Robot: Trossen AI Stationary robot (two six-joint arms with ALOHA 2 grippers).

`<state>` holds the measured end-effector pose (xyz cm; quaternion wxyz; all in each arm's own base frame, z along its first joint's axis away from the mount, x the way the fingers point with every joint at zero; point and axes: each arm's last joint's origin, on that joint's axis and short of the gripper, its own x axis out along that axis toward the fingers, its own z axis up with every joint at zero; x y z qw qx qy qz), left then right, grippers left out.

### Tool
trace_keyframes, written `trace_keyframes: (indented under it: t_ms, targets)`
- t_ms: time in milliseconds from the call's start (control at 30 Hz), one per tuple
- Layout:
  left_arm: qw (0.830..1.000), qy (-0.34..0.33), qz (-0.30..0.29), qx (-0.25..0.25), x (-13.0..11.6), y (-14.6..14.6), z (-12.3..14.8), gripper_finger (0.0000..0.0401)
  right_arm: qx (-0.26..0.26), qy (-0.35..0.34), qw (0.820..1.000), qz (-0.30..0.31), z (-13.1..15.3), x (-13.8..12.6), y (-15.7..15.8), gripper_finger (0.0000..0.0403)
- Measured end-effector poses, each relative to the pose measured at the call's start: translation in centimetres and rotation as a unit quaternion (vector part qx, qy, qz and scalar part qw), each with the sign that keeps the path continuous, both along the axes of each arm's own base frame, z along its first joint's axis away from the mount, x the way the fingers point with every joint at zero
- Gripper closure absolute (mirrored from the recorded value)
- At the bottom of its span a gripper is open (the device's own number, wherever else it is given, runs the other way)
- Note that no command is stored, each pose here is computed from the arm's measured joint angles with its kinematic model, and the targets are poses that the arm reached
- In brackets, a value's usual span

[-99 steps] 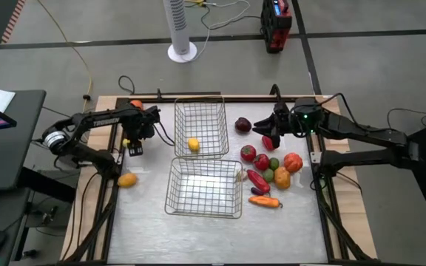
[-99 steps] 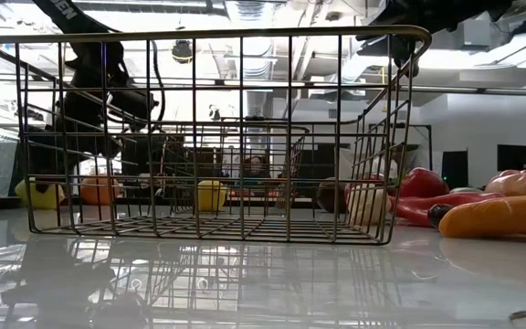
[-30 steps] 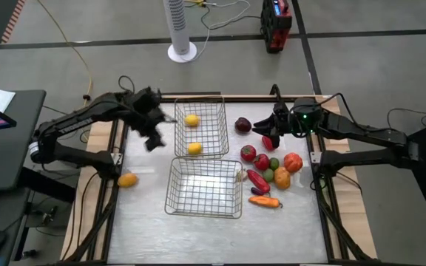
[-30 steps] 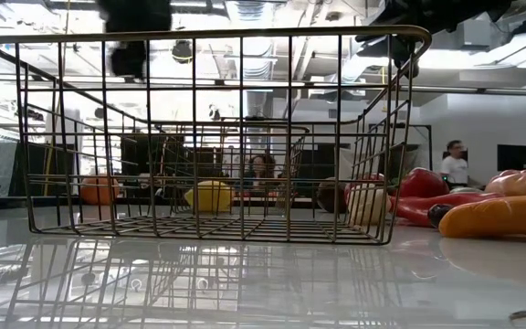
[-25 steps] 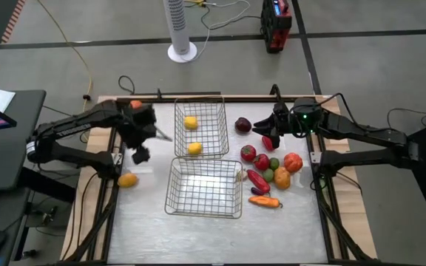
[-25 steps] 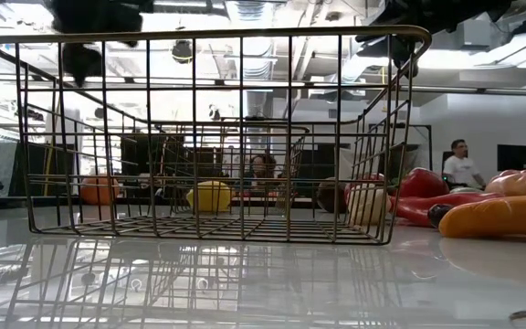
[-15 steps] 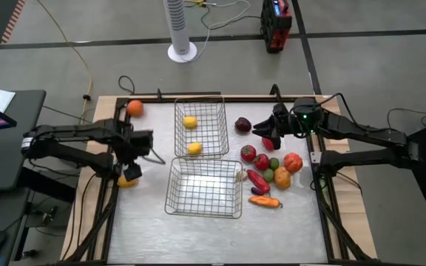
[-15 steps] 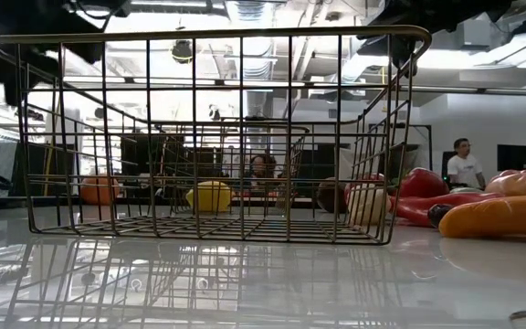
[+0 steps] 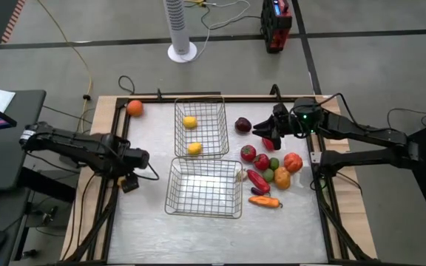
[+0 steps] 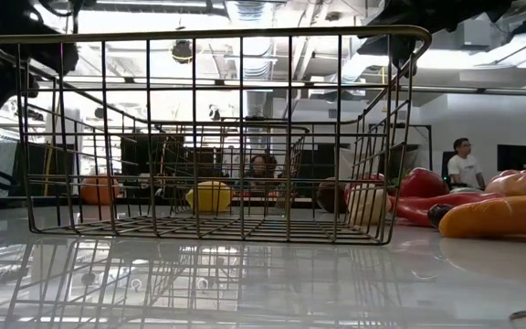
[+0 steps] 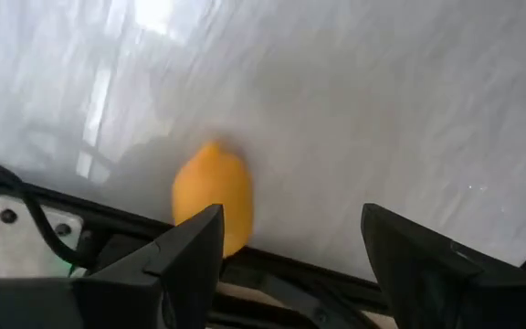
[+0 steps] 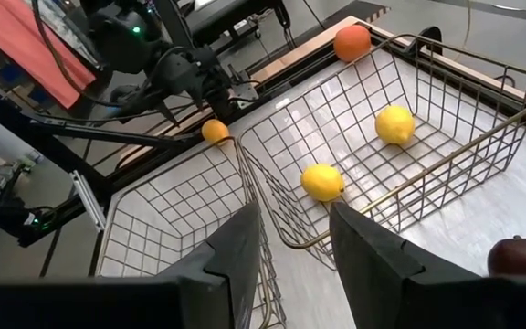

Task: Sort produce into baskets
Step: Put the yellow lemon into the top wire basket

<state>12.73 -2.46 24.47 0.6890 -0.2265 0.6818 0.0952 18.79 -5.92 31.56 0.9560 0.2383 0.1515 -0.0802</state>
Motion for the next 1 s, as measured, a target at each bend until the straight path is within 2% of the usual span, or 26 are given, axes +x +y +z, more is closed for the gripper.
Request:
trace_keyframes:
  t_ms: [100,267,433,667,900,1000]
  targets:
    - [1.0,0.004,-0.006,-0.007,0.5,-0.6,-0.3,0.0156,0.001,0.0,1.0,0.0,0.0,0.0,0.0,0.0241]
    - [0.997,0.052,-0.059,-0.01,2.3,-1.9,-1.9,0.0156,0.005,-0.001,1.0,-0.002,0.0,0.0,0.0,0.0241]
    - [0.986,0.131,-0.104,0.003,3.7,-2.7,-4.2,0.0156,0.009,-0.003,1.0,0.005,0.0,0.1,0.3,0.0241]
    - [0.973,0.189,-0.133,-0.003,4.9,-3.1,-6.3,0.0156,0.009,-0.002,1.0,0.018,0.0,0.2,0.8,0.0241]
    - [0.951,0.256,-0.166,0.056,5.3,-2.9,-8.0,0.0156,0.002,-0.002,1.0,0.03,0.0,0.3,1.2,0.0241]
    - [0.946,0.269,-0.168,0.059,5.4,-2.8,-8.4,0.0156,0.0,-0.001,0.999,0.032,0.0,0.3,1.2,0.0241]
